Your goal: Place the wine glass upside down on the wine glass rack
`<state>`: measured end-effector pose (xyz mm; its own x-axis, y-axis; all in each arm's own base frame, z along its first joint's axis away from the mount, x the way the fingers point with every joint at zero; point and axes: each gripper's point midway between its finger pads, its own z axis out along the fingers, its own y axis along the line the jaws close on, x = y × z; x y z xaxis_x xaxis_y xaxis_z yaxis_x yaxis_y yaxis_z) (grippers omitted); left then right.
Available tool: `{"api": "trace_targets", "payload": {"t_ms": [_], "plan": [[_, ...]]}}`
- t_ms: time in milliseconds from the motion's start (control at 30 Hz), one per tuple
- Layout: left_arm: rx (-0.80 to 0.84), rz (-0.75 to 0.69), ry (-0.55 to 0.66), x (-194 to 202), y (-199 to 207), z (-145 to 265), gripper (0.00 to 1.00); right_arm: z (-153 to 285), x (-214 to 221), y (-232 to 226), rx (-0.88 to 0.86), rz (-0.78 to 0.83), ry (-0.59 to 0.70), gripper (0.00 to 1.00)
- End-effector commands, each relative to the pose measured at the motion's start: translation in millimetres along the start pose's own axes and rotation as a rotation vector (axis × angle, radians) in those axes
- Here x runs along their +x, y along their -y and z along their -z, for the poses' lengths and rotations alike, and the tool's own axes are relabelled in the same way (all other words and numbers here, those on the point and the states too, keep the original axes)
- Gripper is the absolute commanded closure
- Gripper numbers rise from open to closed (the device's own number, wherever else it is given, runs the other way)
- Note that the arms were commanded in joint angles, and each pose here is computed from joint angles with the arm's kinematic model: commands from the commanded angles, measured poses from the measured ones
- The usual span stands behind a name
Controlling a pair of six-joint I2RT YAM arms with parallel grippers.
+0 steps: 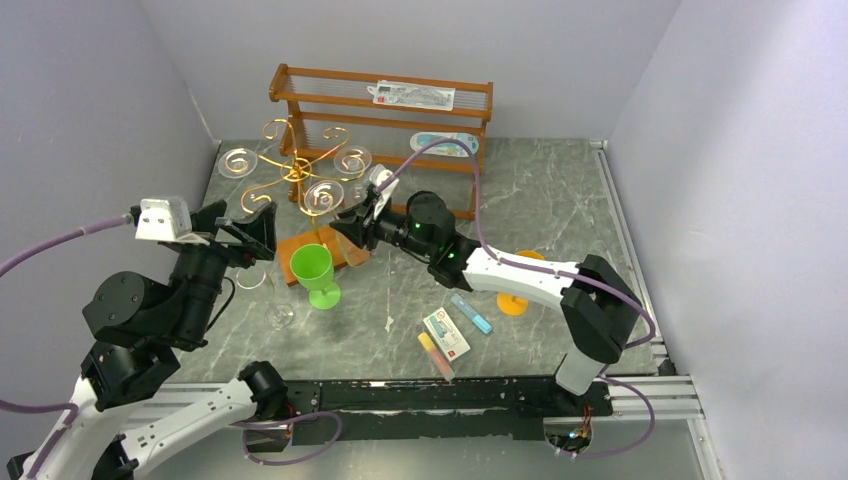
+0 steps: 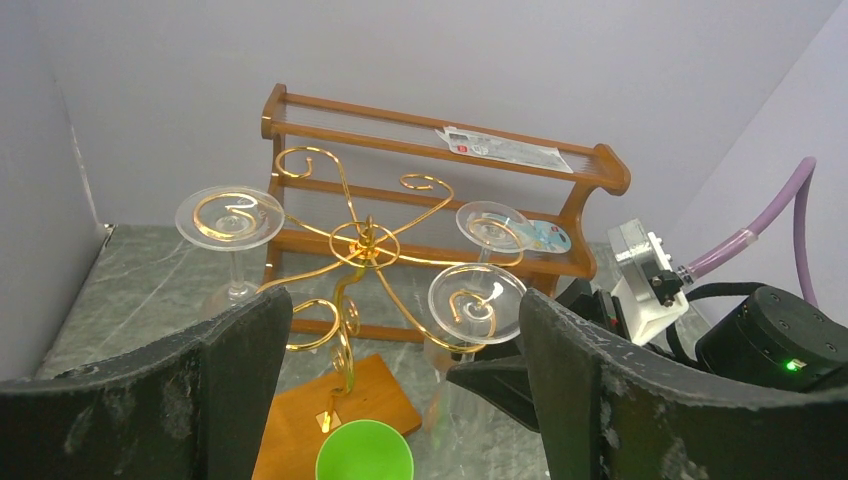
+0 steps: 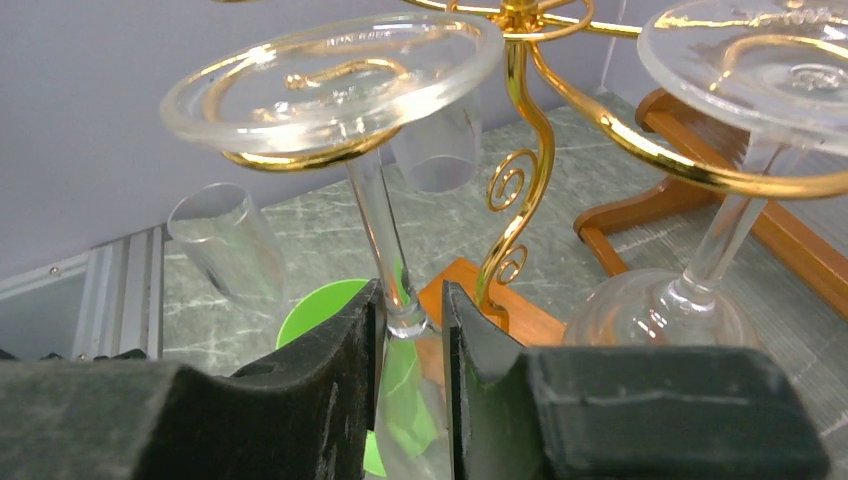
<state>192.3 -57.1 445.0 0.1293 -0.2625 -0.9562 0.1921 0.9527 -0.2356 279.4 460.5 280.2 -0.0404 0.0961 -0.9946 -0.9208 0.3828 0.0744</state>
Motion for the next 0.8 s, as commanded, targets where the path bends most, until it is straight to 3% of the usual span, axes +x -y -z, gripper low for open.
{"api": "trace_targets", "payload": {"t_ms": [0,333,633,767], "plan": [[0.001,-0.028,-0.016,4.4,0.3,-1.2,0.12,12.0,-5.1,-1.1,-0.002,-0.001,-0.004,0.69],[0.009,-0.017,-0.018,0.4,0.1,1.8,0.12,47.8,-6.3,-12.2,-0.009,-0.012,-0.075,0.48],[0.019,-0.002,-0.025,0.8,2.1,2.8,0.1,85.1,7.4,-30.8,0.059,-0.159,-0.156,0.46],[0.025,0.001,-0.024,-0.8,4.5,1.5,0.09,81.3,17.4,-58.5,0.063,-0.096,-0.165,0.45]]}}
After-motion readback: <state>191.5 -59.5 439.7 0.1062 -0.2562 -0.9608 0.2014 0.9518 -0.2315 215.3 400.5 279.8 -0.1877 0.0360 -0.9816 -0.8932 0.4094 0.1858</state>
